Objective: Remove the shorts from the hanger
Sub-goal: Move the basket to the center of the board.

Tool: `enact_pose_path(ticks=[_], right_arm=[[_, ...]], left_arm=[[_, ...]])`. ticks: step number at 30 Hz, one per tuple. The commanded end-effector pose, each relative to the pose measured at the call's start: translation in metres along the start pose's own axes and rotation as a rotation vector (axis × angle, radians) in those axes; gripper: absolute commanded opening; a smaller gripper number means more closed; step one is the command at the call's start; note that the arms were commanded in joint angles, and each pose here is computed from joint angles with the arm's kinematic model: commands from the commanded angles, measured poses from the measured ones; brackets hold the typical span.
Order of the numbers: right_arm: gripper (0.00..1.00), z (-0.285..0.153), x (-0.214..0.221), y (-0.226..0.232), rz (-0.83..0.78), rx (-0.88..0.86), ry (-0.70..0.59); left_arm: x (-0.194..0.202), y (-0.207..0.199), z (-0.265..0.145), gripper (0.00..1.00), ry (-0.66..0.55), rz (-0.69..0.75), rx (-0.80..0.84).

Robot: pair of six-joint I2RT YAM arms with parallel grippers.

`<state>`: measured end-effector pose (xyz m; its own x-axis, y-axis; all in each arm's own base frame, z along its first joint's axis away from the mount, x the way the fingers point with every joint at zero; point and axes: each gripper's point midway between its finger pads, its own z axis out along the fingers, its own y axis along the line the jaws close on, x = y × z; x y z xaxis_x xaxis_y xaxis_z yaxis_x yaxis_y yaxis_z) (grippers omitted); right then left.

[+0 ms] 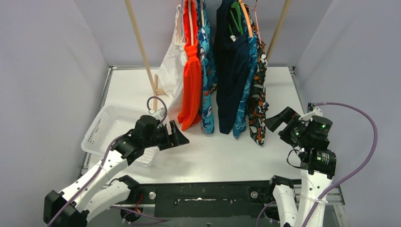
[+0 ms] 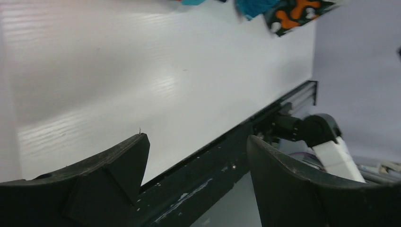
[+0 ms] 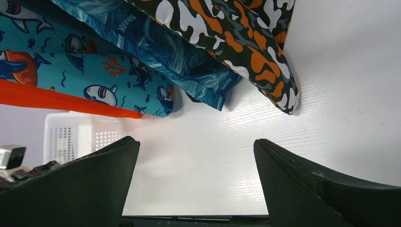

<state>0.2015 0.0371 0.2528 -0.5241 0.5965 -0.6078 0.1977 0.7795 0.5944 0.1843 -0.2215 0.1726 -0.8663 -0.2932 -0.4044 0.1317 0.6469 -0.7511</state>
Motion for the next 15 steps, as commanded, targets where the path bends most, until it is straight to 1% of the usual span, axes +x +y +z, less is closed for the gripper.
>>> enact_pose_path(ticks=[1, 2, 4, 7, 10, 15], right_arm=[[0.98, 0.001, -0.006, 0.002, -0.025, -0.006, -0.019], [0.98, 0.001, -0.007, -0.001, -0.03, 0.012, -0.02], [0.98, 0.001, -0.012, -0.015, -0.03, 0.099, -0.039], [0.98, 0.003, -0.021, -0.025, -0.038, 0.163, -0.057], [0.98, 0.011, -0.021, -0.021, -0.041, 0.133, -0.029], [0.99, 0.024, -0.017, -0.021, -0.046, 0.102, 0.008]], left_arm=[[-0.015, 0.039, -0.003, 0.75, -0.075, 0.034, -0.276], [-0.017, 0.048, -0.008, 0.75, -0.088, 0.041, -0.335], [-0.023, 0.058, -0.019, 0.75, -0.125, 0.049, -0.401], [-0.028, 0.054, -0.029, 0.75, -0.172, 0.066, -0.381], [-0.026, 0.045, -0.03, 0.75, -0.181, 0.069, -0.314], [-0.026, 0.048, -0.033, 0.75, -0.181, 0.06, -0.34]])
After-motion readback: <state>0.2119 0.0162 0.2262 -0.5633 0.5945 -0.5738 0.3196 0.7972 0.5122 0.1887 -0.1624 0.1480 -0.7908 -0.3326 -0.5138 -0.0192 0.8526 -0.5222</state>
